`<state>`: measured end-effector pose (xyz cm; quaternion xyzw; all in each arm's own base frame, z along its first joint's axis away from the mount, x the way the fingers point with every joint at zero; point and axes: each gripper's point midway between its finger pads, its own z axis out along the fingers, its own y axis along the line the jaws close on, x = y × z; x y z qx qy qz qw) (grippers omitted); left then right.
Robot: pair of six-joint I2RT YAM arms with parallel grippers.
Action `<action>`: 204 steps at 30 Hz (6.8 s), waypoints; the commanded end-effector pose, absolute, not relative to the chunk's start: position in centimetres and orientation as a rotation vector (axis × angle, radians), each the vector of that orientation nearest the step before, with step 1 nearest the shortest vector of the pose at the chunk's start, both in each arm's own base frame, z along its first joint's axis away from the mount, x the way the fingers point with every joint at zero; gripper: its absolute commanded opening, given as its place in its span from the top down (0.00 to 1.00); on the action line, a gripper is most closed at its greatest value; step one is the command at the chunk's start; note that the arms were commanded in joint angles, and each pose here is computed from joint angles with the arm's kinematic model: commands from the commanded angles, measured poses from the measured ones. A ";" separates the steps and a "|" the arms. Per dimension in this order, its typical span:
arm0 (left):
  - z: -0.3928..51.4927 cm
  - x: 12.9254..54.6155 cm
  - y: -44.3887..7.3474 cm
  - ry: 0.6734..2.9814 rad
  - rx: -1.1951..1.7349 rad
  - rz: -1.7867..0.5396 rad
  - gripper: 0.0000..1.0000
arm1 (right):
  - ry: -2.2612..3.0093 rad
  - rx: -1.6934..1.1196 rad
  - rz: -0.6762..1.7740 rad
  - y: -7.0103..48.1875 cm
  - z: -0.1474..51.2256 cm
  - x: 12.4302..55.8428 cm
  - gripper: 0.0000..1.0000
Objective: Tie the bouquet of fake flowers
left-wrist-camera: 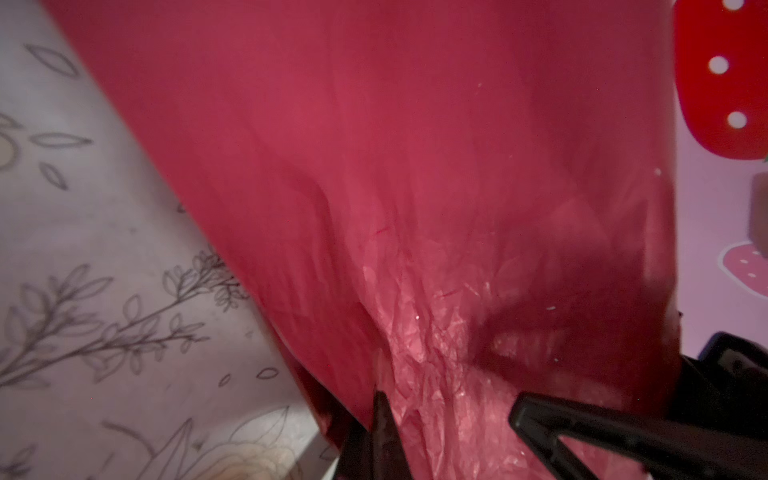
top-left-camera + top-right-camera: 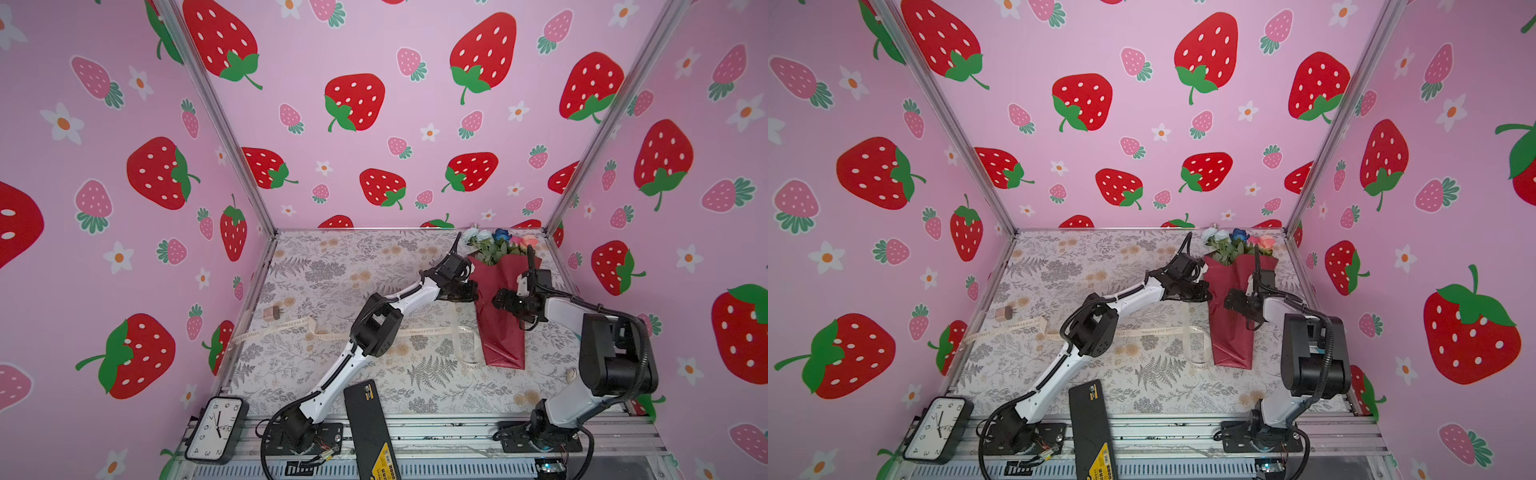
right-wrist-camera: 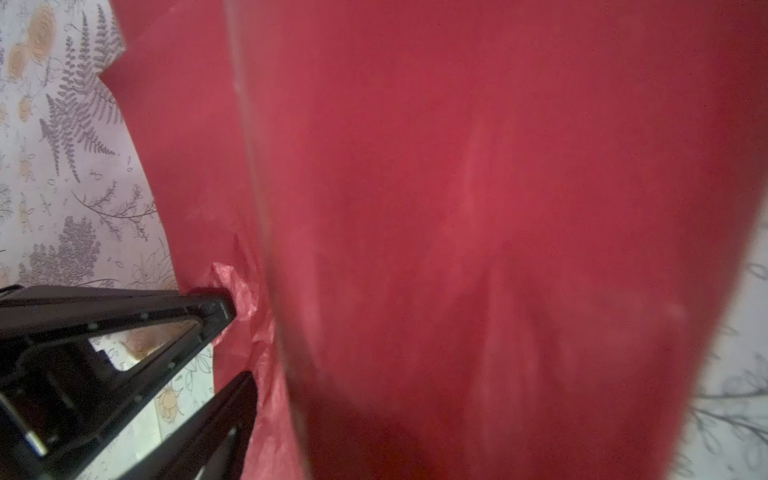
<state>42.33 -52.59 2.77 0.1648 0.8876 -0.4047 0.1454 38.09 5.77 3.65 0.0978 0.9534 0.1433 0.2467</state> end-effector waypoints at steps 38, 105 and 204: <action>0.6 41.0 -52.3 2.636 0.377 -1.205 0.96 | 2.910 -0.007 -0.158 6.6 -4.1 33.7 0.27; 3.7 22.6 -48.9 2.746 0.826 -0.983 1.00 | 2.194 0.116 -0.022 4.1 27.1 37.7 1.00; 11.8 28.6 -15.1 2.502 -0.328 -0.494 0.11 | 2.383 -0.141 0.409 33.4 13.2 26.2 0.00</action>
